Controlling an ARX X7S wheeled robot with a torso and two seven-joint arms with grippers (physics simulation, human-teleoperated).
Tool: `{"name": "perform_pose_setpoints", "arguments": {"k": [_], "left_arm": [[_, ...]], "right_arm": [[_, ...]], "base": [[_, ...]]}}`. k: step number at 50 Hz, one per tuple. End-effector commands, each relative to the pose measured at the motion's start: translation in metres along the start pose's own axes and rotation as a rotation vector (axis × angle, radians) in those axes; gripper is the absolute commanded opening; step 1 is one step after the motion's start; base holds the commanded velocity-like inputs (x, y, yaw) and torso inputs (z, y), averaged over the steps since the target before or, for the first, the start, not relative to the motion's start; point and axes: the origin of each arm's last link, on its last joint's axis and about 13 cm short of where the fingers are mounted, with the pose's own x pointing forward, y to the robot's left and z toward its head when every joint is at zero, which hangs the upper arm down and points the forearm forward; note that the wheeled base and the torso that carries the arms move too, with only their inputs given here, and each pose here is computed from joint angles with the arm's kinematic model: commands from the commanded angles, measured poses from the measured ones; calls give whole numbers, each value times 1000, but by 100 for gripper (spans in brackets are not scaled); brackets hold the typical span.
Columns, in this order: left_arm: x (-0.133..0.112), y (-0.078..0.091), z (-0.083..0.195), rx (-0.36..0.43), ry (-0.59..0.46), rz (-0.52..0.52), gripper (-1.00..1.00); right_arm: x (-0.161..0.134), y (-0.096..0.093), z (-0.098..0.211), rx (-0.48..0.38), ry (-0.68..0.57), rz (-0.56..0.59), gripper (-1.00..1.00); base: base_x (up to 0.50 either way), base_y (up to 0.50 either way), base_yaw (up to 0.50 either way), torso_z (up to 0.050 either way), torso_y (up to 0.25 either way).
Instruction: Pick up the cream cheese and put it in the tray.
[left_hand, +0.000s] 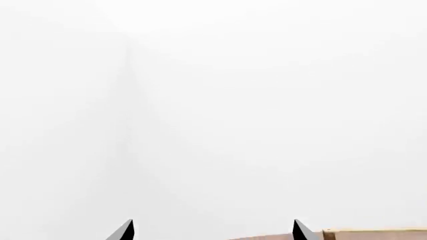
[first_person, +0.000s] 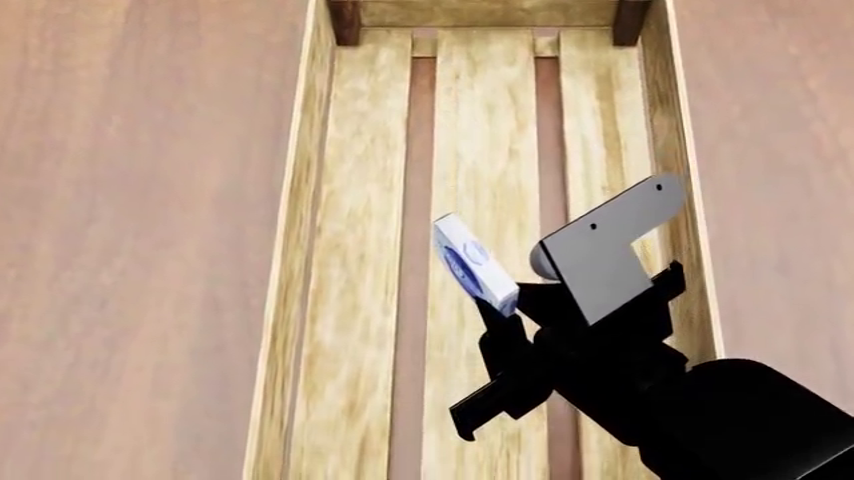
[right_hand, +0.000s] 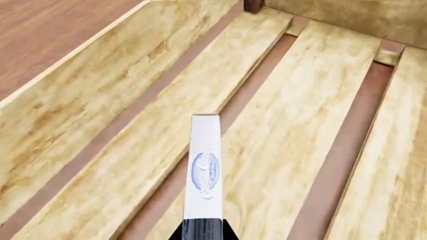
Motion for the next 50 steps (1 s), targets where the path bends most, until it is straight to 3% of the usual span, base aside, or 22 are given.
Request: {"name": "perform_pose_setpoints", "arguments": {"k": [1,9,10,35,38,39,50], "left_arm": [[0,1,0,0,-3,5,100],[0,1,0,-1,-3,10,100],[1,2,1,-43,-6,21,100],[1,2,2,-23,-13,22,100],[0,2,2,-22,-13,22,100],[0,2,1,-21,-12,20,100],[0,1,2,-20,-12,19,100]], "right_arm": [[2,0,2,-12,-1,1,-100],[3,-1,0,-10,4,4,-100],[3,-1,0,-9,4,6,-100],[6,0,-6,-26,37,12,-100],[8,1,-8,-95,67,-28,-100],[9,0,-7,-70,62,-29,100],[8,-1,-10,-87,68,-52,100]], "base": [[0,0,0,0,-146],[0,0,0,0,-134],[0,0,0,0,0],[0,0,0,0,0],[0,0,0,0,0],[0,0,0,0,0],[0,0,0,0,0]]}}
